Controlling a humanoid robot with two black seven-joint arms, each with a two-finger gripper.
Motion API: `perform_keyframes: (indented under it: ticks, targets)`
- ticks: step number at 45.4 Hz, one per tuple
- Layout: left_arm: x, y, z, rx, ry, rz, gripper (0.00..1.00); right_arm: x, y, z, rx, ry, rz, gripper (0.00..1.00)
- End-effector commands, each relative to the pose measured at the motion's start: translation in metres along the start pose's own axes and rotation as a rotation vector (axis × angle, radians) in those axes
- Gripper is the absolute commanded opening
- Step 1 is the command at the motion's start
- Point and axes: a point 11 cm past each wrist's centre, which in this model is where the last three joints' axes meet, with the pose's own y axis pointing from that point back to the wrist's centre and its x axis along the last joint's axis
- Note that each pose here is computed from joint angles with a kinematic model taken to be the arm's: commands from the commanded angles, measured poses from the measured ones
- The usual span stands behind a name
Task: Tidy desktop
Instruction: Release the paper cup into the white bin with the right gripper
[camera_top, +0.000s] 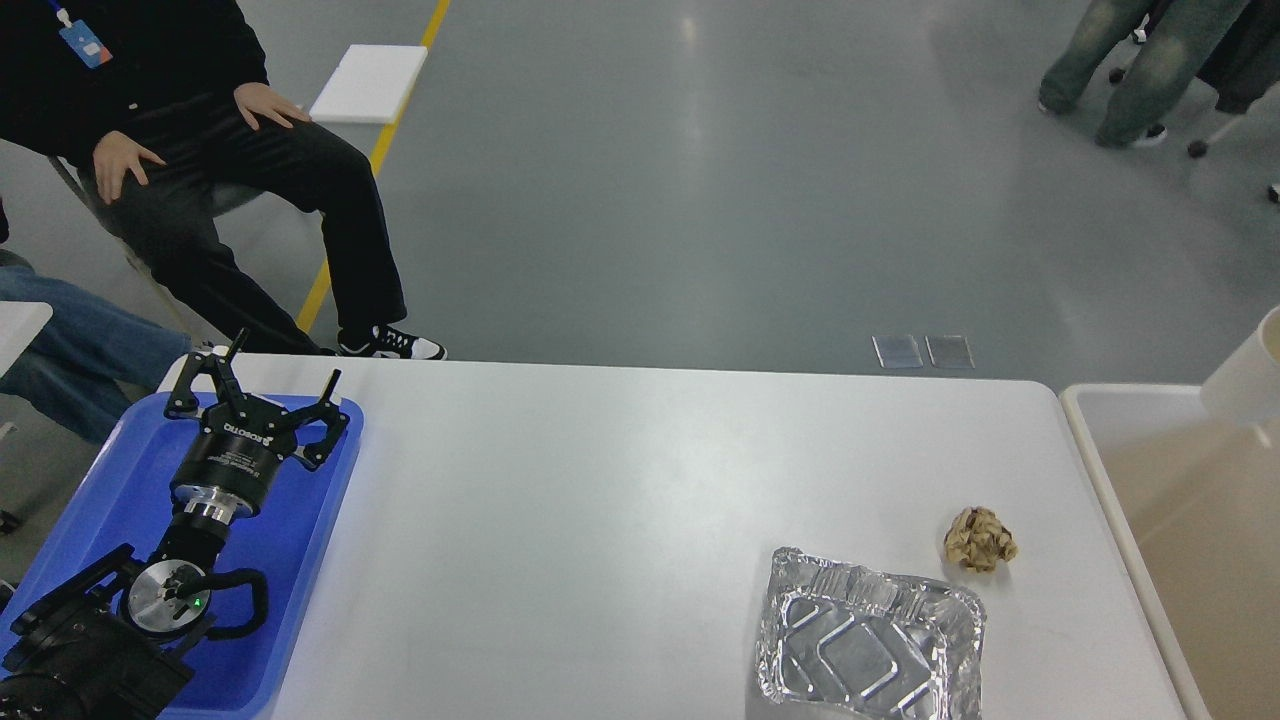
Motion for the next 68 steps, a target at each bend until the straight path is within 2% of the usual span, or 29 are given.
perform_keyframes:
  ticks: [1, 15, 25, 43, 54, 68]
  targets:
    - [0.000, 0.000, 0.001, 0.000, -0.001, 0.000, 0.99, -0.021, -0.033, 0.058, -0.069, -0.118, 0.025, 0.00]
    - [0.000, 0.000, 0.001, -0.002, -0.001, 0.000, 0.99, -0.055, -0.083, 0.107, -0.186, -0.129, 0.148, 0.00]
    - [0.000, 0.000, 0.001, -0.002, -0.001, 0.000, 0.99, -0.084, -0.114, 0.123, -0.227, -0.097, 0.255, 0.00]
    - [0.000, 0.000, 0.001, -0.002, -0.001, 0.000, 0.99, -0.150, -0.171, 0.113, -0.211, -0.127, 0.306, 0.00]
    - [0.000, 0.000, 0.001, -0.002, -0.001, 0.000, 0.99, -0.155, -0.176, 0.110, -0.206, -0.138, 0.399, 0.00]
    - [0.000, 0.000, 0.001, -0.002, -0.001, 0.000, 0.99, -0.157, -0.175, 0.115, -0.198, -0.204, 0.430, 0.00]
